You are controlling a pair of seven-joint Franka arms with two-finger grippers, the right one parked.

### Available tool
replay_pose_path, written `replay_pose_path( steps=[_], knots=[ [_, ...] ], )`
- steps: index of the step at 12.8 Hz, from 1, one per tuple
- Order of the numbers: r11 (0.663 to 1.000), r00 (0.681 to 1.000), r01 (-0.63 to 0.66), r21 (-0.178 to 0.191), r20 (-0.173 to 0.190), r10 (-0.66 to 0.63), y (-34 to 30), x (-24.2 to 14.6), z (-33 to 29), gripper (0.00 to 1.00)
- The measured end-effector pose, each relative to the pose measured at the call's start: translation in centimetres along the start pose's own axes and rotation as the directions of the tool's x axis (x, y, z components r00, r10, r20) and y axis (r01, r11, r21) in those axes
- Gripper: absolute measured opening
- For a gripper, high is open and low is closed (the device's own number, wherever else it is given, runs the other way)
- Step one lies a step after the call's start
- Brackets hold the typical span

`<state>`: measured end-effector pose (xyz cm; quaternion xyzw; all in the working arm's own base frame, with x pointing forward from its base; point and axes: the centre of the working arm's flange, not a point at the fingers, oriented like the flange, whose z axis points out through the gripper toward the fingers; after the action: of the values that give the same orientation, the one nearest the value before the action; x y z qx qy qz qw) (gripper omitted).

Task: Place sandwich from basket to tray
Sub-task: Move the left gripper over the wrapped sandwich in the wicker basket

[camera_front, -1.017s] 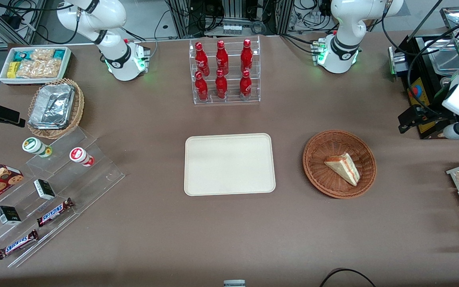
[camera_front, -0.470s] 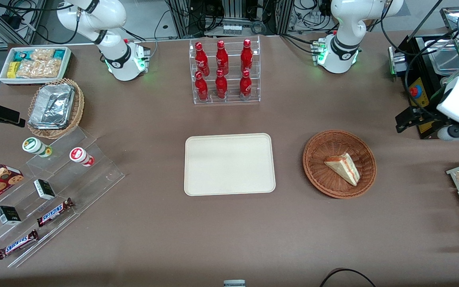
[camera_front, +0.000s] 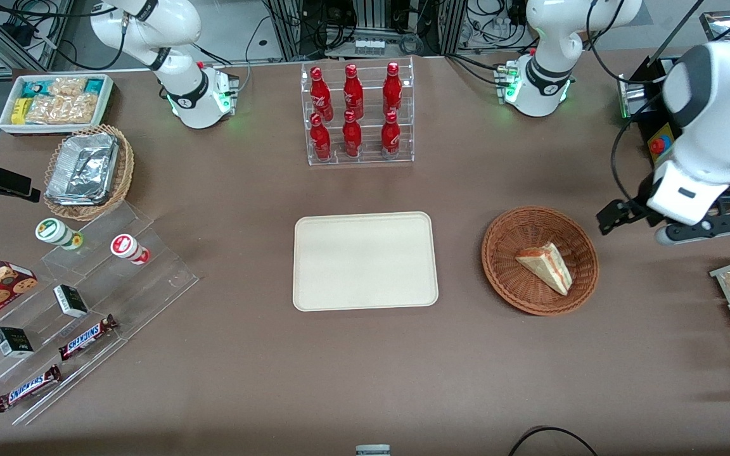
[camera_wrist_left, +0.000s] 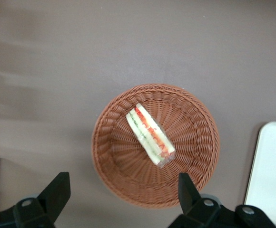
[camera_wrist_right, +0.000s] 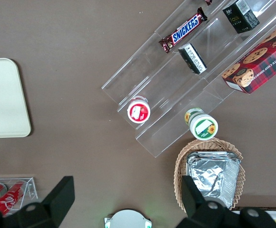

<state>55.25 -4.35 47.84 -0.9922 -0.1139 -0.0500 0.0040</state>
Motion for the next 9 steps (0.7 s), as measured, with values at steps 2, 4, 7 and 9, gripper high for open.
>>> replay_pose_path(
  steps=[2, 4, 7, 9],
  knots=[
    [0.99, 0.99, 0.136, -0.023, -0.038, -0.137, 1.1, -1.0, 2.7, 1.0],
    [0.961, 0.96, 0.274, -0.046, -0.055, -0.276, 1.9, -1.9, 4.4, 1.0],
    [0.894, 0.894, 0.445, -0.051, -0.033, -0.447, 2.7, -2.7, 6.5, 1.0],
    [0.86, 0.861, 0.507, -0.049, -0.018, -0.508, 3.4, -2.8, 8.2, 1.0]
  ],
)
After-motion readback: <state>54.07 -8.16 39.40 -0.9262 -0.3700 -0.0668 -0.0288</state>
